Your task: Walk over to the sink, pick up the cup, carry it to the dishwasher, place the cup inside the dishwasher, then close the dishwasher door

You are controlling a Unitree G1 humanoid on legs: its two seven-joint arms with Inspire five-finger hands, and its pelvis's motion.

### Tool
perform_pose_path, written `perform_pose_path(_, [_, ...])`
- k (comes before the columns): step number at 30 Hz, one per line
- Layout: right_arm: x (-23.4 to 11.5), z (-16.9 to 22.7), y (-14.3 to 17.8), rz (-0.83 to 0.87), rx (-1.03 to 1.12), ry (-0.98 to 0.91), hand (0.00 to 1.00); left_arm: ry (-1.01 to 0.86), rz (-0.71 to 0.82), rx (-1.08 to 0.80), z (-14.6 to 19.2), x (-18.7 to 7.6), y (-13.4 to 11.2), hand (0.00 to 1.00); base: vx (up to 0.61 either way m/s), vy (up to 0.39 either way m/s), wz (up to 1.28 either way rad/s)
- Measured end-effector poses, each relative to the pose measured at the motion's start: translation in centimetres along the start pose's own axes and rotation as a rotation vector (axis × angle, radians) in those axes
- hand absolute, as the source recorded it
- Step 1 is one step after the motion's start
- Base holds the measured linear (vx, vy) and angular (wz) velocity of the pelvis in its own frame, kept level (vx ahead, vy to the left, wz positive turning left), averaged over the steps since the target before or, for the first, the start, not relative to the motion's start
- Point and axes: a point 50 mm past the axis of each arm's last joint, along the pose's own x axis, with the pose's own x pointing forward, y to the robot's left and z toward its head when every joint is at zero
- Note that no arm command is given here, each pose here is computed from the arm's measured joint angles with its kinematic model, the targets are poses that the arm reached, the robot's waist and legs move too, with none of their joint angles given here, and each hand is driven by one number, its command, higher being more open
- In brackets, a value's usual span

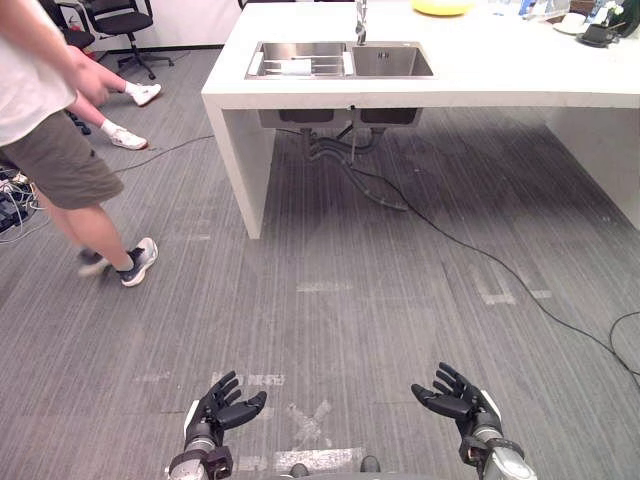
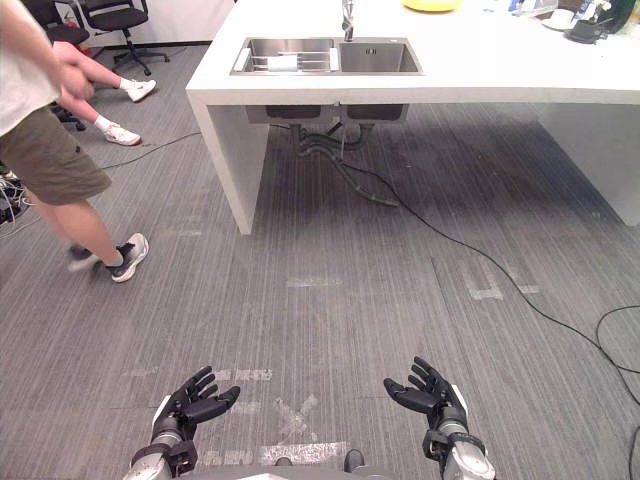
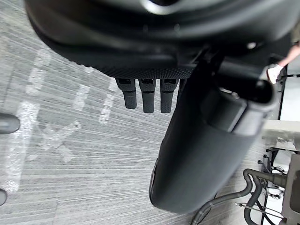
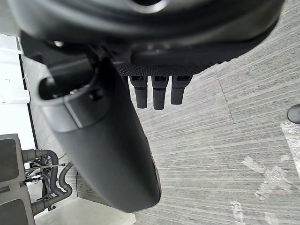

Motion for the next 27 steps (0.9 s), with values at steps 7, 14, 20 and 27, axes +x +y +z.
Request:
perform_pose_path(7, [1.1,2.9,-0.3,0.004,-0.034,-0.075,0.90,-0.062,0.008,-0.036,1.4,0.2,-0.2,0.90,0.08,0.038,-0.15])
perform_pose_path(14, [1.2,2.7,0.9,0.049,-0.049,-0.071,0.90,-0.089,0.033,-0.051,2.1,0.5,-0.4,0.90,0.31,0.051,0.13])
perform_pose_path(20, [1.3,3.8,0.2,0.054,-0.087,-0.094,0.90,-0.141,0.036,-0.066,3.9,1.4,-0.7,0.90,0.56,-0.111,0.50])
perform_pose_path(27, [0.9,3.8,0.5,0.041,-0.071,-0.121,0.90,-0.158,-0.018,-0.136,4.1,1.8,-3.5,0.90,0.67,-0.215,0.31])
